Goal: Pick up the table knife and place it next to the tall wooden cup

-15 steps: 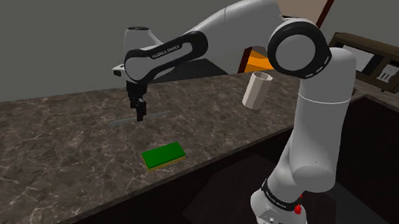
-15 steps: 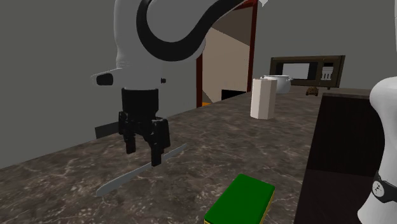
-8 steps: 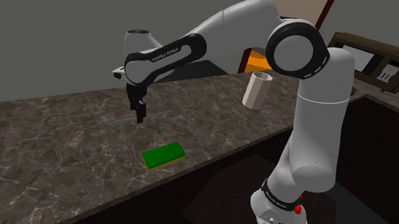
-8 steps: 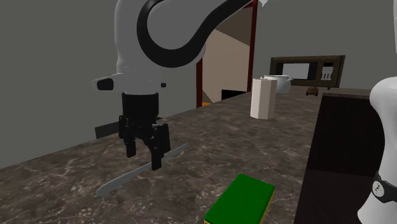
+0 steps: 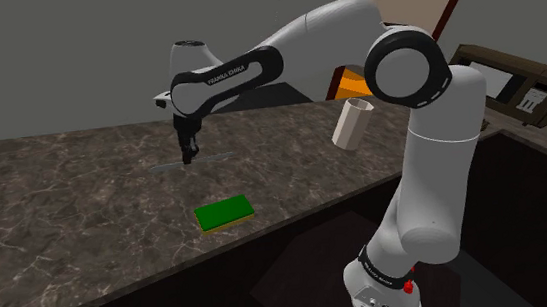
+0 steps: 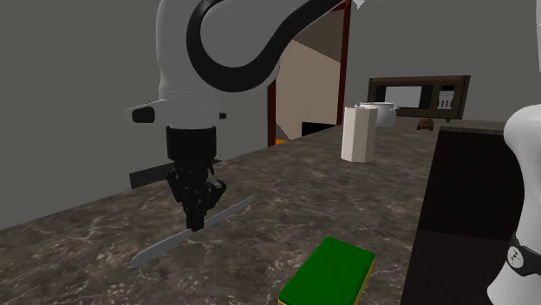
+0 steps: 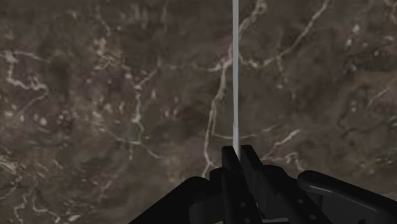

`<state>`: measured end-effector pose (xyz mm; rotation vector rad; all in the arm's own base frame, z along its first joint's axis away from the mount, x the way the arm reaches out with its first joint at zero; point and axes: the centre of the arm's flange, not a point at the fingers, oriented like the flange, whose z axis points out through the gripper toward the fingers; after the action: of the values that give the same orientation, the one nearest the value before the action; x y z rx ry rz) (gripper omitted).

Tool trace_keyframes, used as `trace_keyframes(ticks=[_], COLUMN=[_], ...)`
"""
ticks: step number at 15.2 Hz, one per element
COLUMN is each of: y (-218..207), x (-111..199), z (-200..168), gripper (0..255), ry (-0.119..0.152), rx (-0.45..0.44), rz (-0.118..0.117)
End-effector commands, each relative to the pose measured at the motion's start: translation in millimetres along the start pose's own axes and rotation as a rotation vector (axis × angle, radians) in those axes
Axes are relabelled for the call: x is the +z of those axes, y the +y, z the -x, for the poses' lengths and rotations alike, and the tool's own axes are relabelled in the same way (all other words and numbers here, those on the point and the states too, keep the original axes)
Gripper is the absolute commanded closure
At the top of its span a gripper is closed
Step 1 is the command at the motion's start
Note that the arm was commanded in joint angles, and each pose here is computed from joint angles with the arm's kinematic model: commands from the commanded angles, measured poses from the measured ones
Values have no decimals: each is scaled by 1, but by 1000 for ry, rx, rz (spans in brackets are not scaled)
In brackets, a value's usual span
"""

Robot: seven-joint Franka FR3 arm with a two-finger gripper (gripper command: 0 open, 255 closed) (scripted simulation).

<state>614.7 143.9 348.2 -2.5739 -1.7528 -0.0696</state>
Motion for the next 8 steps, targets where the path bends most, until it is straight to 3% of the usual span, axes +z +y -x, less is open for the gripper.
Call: trace_keyframes(ticks=[1, 8], y=[0, 0], x=[0, -26], z=[0, -1], gripper=[255, 255], ry=[0, 0], rx=[0, 0], rz=[0, 0])
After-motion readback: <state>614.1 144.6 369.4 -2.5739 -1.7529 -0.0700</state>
